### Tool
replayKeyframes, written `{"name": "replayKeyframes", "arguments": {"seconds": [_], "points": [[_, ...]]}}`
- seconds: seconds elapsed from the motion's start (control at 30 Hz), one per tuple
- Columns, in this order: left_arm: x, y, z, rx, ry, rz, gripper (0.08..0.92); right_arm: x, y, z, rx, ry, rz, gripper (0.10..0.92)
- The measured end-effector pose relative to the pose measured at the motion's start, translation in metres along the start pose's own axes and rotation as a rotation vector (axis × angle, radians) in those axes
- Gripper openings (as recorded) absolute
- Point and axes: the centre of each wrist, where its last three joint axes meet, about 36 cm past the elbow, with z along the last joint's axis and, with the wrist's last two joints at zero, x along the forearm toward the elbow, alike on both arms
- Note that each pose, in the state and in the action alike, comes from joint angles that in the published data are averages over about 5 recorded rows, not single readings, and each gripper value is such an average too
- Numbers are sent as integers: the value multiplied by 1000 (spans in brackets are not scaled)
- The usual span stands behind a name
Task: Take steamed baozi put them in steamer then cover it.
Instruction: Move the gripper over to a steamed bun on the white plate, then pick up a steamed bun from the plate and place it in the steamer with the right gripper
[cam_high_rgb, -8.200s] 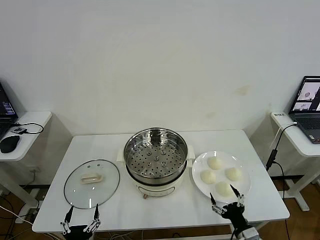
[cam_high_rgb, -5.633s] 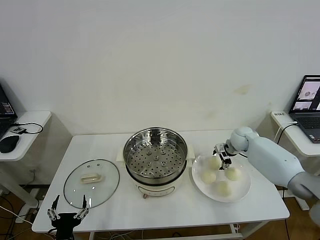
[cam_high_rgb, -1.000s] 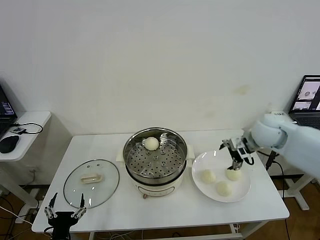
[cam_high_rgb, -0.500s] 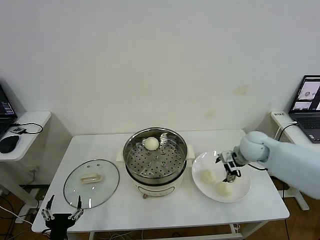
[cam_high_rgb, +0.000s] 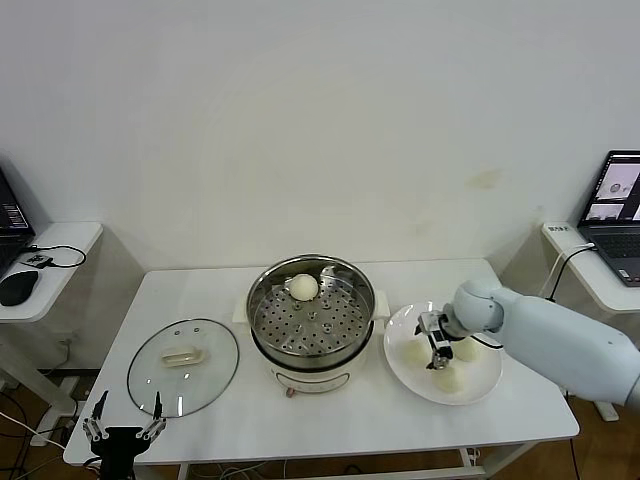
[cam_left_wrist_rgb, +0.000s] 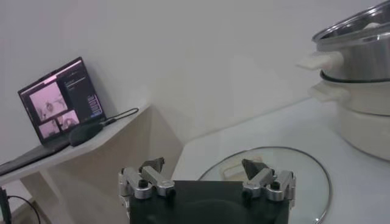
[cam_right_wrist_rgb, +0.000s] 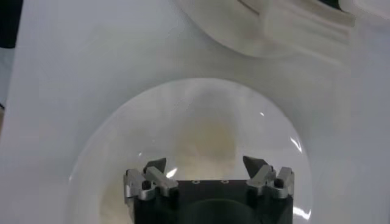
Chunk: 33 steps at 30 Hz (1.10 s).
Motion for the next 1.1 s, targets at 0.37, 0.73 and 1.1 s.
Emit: {"name": "replayKeyframes", "arguments": {"seconds": [0.37, 0.73, 1.1], "points": [[1, -2, 1, 2, 3, 0, 823, -10, -5, -3, -15, 5, -8, 621], [3, -3, -1, 2, -1, 4, 823, 5, -10, 2, -26, 3, 1, 515], [1, -6, -7, 4, -19, 24, 823, 96, -30, 19, -68, -24, 92, 526]]}}
